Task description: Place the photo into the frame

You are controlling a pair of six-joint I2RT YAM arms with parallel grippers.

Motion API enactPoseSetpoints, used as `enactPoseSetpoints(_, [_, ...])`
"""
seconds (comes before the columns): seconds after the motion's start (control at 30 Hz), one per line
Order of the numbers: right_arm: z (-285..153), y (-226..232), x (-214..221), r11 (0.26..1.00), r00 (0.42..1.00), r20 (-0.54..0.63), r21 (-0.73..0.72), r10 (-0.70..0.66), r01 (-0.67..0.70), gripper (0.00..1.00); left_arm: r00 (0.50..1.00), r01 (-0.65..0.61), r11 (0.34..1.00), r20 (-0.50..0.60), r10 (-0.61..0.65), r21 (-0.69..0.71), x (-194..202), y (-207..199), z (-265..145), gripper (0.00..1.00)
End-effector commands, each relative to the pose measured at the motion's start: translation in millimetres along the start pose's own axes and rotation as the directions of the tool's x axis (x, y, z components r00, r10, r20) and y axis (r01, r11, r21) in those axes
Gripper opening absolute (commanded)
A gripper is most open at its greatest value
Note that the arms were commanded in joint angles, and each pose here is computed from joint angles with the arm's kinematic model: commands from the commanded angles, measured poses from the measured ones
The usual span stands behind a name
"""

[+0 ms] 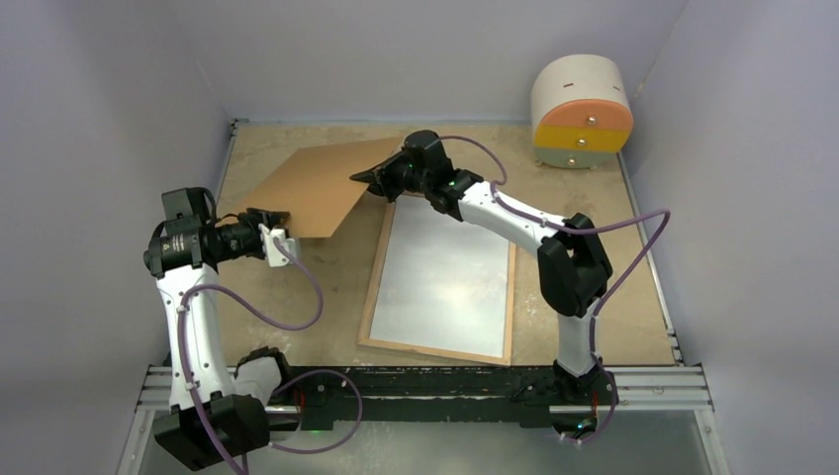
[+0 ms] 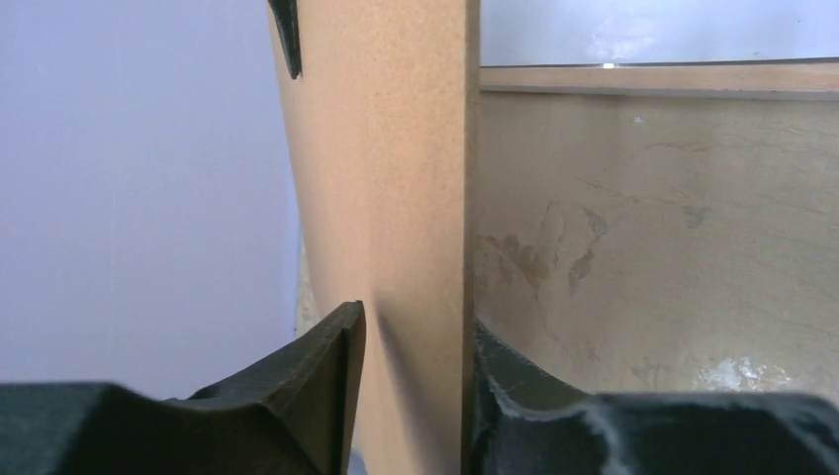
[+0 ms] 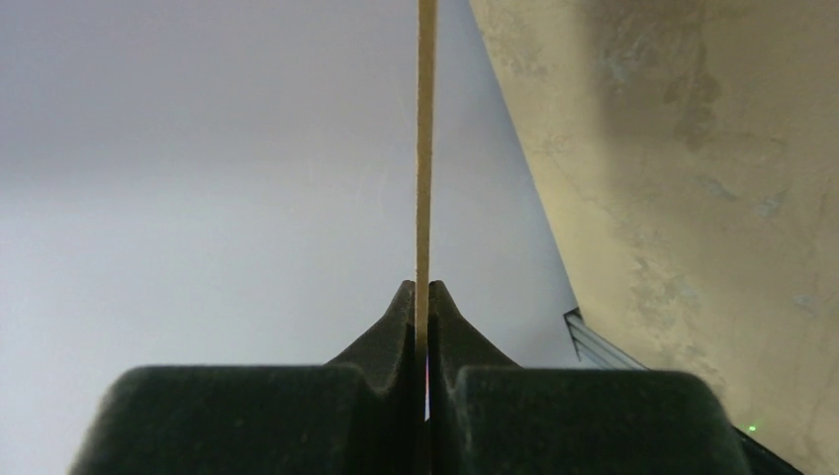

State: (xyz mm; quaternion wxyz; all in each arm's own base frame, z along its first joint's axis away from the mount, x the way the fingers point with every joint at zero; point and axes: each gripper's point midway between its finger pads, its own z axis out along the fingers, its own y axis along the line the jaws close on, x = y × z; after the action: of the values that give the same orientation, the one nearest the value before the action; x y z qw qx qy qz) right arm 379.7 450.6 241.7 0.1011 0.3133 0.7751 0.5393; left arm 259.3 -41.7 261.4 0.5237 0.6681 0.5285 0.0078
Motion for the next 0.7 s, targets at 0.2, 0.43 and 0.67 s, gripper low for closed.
enactPoseSetpoints(0.2, [-60,55,66,0.965,0.964,-0.182,-0.209,-0.195,0.156,0.34,0.998,-0.065,0.980,0.010,0.068,-0.190,-7,55,-7,0.00])
enactPoseSetpoints(0.43, [-109,-14,32,0.728,0.718,-0.137,-0.044,-0.683,0.684,0.82,0.994,-0.088,0.973,0.049,0.101,-0.216,-23,68,-12,0.00])
enactPoseSetpoints(0.67, [-155,-20,3,0.130,0.130,0.010,-0.068,-0.991,0.989,0.85,0.983,-0.108,0.991,0.144,0.118,-0.075,-41,47,-9,0.00])
